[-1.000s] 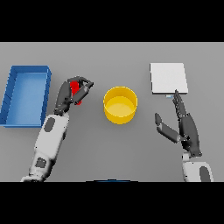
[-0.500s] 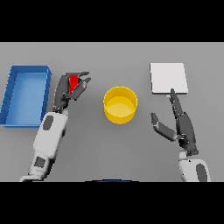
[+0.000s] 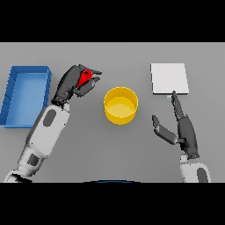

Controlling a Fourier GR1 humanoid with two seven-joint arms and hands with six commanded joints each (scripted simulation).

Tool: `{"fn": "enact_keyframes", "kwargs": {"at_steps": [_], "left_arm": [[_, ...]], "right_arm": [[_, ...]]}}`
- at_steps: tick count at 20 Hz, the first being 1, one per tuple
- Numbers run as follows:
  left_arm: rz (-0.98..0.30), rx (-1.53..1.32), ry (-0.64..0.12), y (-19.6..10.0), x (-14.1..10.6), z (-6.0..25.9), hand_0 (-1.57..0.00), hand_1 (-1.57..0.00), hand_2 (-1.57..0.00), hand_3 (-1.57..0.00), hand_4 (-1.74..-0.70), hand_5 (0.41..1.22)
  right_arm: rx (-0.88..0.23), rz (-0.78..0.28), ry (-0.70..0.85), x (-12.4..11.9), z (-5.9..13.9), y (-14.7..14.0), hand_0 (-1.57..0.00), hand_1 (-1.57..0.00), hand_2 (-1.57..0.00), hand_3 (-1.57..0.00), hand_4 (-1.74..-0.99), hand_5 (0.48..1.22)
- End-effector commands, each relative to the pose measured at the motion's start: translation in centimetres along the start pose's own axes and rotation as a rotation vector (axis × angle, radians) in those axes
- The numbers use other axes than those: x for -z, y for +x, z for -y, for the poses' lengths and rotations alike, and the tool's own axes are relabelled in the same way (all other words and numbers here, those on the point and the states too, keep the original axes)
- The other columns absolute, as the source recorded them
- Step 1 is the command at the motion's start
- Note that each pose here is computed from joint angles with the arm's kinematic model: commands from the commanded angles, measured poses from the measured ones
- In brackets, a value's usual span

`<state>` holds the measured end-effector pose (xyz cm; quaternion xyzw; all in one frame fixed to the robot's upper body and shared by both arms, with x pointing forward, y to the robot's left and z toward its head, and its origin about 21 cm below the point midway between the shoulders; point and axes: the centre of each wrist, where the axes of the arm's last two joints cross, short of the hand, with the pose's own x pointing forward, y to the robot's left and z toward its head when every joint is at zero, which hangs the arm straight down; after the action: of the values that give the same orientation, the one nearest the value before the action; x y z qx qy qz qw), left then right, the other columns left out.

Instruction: Pick up the red beaker and tilt it to pour out 1 green nut into yellow bowl. Pick up the yellow bowl and place it on the metallic measuring scale.

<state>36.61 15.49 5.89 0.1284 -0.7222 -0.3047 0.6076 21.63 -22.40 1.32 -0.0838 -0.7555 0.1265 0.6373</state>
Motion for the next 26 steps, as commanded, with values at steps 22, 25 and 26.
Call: {"fn": "enact_keyframes", "kwargs": {"at_steps": [22, 25, 26], "left_arm": [[0.252, 1.264, -0.540, 7.7, 5.7, 2.8, -1.57, -1.57, -1.57, -1.57, -1.69, 1.216], [0.258, 1.396, -0.588, 8.7, 6.3, 3.2, -1.57, -1.57, -1.57, -1.57, -1.72, 1.219], [0.260, 1.443, -0.598, 9.0, 6.4, 3.8, -1.57, -1.57, -1.57, -1.57, -1.72, 1.219]], "right_arm": [[0.039, -0.016, -0.023, 0.0, -0.5, 0.0, 0.00, 0.00, 0.00, 0.00, -1.220, 0.657], [0.021, -0.008, -0.023, -0.2, -0.6, -0.3, 0.00, 0.00, 0.00, 0.00, -1.193, 0.649], [0.012, -0.002, -0.025, -0.1, -0.7, -0.2, 0.00, 0.00, 0.00, 0.00, -1.195, 0.647]]}}
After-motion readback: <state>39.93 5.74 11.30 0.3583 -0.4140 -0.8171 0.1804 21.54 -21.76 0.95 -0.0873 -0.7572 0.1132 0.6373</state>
